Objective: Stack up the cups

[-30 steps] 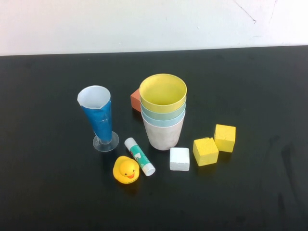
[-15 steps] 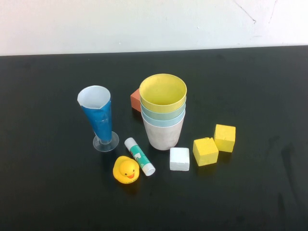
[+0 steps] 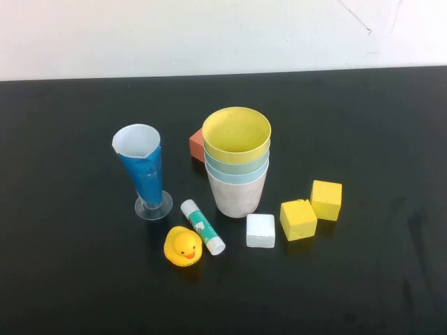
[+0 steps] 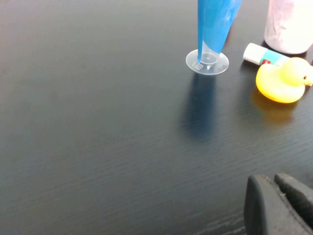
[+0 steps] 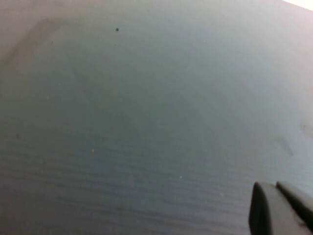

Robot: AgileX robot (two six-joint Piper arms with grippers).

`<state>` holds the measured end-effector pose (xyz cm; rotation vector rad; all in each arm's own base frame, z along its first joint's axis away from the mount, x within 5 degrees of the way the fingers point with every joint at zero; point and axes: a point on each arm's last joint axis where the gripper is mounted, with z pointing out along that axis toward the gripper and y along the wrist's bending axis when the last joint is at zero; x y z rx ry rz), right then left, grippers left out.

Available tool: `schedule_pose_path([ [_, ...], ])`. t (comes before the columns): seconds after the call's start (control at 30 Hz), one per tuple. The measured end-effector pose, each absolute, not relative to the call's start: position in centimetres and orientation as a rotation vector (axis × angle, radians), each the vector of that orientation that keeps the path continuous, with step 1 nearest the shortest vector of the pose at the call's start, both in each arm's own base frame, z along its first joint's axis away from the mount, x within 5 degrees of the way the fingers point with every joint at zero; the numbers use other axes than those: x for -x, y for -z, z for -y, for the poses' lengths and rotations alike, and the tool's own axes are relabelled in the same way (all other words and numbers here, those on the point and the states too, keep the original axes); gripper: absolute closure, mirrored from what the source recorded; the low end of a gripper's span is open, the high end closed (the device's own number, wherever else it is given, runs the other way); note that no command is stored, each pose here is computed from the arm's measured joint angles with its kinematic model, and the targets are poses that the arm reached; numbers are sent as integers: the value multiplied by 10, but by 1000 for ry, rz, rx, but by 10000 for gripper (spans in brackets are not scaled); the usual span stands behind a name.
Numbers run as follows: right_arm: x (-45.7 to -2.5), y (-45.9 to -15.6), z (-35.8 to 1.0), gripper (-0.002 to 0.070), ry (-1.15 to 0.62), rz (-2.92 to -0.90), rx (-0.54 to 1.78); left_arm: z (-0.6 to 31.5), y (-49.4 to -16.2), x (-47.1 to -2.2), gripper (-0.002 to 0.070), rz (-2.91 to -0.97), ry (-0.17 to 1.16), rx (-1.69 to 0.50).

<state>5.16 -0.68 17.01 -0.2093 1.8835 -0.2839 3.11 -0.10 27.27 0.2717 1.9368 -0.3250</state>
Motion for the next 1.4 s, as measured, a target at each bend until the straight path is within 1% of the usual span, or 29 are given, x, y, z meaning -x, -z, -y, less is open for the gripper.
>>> schedule_pose_path([
  [0.57,-52,-170,7,679,284,-1887,209,1,-273,-31,676,-1937,325,-272],
  [0.7,-52,-170,7,679,284,-1887,209,3,-268,-34,676,-1919,329,-279],
  [0.87,-52,-170,7,679,284,-1887,209,7,-251,-44,676,-1855,255,-294],
  [1.07,-52,-170,7,679,284,-1887,209,7,-225,-53,676,-1813,89,-288],
  [1.13,-52,-170,7,679,284,-1887,209,6,-217,-54,676,-1808,35,-253],
  [1.27,-52,-170,7,679,284,-1887,210,2,-196,-53,677,-1792,-28,-166],
  [1.4,-52,-170,7,679,286,-1887,211,-1,-178,-54,676,-1815,-42,-38],
])
